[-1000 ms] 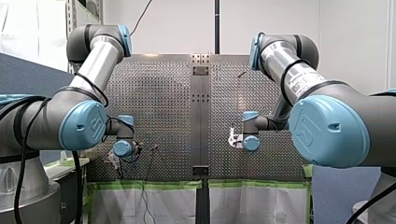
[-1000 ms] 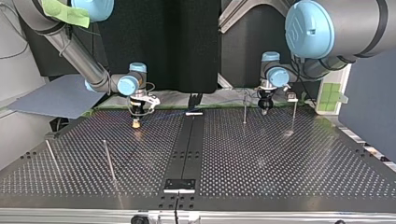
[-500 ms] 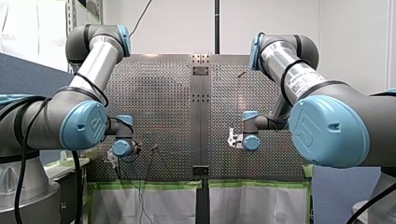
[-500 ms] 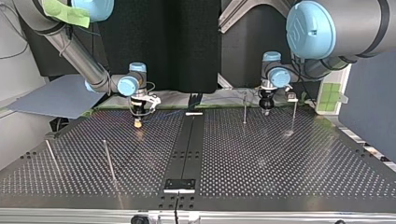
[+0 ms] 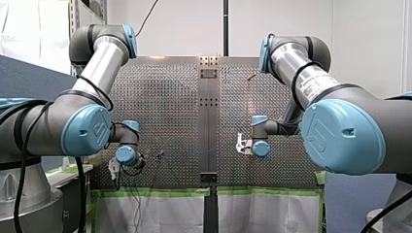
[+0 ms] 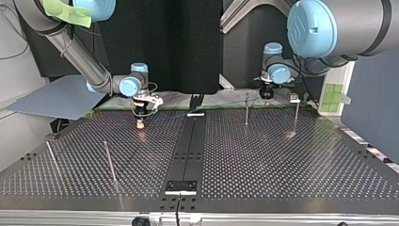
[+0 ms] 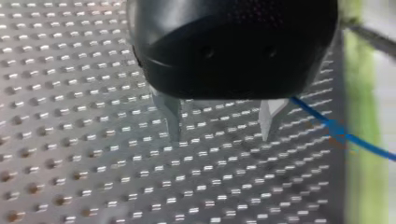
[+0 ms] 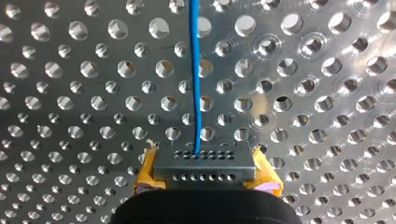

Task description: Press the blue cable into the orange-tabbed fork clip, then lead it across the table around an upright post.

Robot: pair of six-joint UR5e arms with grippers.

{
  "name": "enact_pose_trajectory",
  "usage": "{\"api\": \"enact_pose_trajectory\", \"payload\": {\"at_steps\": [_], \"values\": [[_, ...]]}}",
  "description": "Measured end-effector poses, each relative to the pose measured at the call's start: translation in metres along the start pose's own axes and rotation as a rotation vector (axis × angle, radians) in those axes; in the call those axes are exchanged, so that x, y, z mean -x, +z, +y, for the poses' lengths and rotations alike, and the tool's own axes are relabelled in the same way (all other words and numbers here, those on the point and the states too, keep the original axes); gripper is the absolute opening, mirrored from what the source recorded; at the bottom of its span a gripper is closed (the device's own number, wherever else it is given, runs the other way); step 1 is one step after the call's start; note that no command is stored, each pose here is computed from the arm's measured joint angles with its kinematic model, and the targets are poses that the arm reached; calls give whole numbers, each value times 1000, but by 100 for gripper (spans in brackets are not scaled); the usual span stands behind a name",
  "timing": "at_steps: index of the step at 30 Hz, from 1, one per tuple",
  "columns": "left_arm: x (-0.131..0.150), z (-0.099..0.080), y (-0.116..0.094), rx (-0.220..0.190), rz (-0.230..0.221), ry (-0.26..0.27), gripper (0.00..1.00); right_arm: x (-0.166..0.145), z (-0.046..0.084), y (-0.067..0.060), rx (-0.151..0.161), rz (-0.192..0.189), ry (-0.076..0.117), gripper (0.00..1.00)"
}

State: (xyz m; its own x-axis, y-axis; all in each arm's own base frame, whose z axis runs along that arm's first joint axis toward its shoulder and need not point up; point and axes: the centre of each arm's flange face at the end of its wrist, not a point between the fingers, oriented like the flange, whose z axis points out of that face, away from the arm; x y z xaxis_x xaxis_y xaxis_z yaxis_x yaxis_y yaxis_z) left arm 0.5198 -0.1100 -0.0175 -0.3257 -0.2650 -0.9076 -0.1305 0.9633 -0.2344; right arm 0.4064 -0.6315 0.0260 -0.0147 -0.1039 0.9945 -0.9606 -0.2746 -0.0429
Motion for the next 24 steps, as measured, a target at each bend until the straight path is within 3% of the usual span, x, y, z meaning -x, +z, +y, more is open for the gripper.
{"api": "enact_pose_trajectory", "payload": {"at_steps": [8,14,18,24], "values": [[-11,2,-36,-2,108,65,87,1,0,0,-4,-1,1,0],[-10,-4,-63,4,154,46,87,1,-1,0,-5,-1,1,0],[-7,-11,-76,-13,145,18,87,1,-1,0,-5,-1,1,0],[0,-25,-95,-85,111,-7,87,1,-1,0,-6,-2,1,0]]}}
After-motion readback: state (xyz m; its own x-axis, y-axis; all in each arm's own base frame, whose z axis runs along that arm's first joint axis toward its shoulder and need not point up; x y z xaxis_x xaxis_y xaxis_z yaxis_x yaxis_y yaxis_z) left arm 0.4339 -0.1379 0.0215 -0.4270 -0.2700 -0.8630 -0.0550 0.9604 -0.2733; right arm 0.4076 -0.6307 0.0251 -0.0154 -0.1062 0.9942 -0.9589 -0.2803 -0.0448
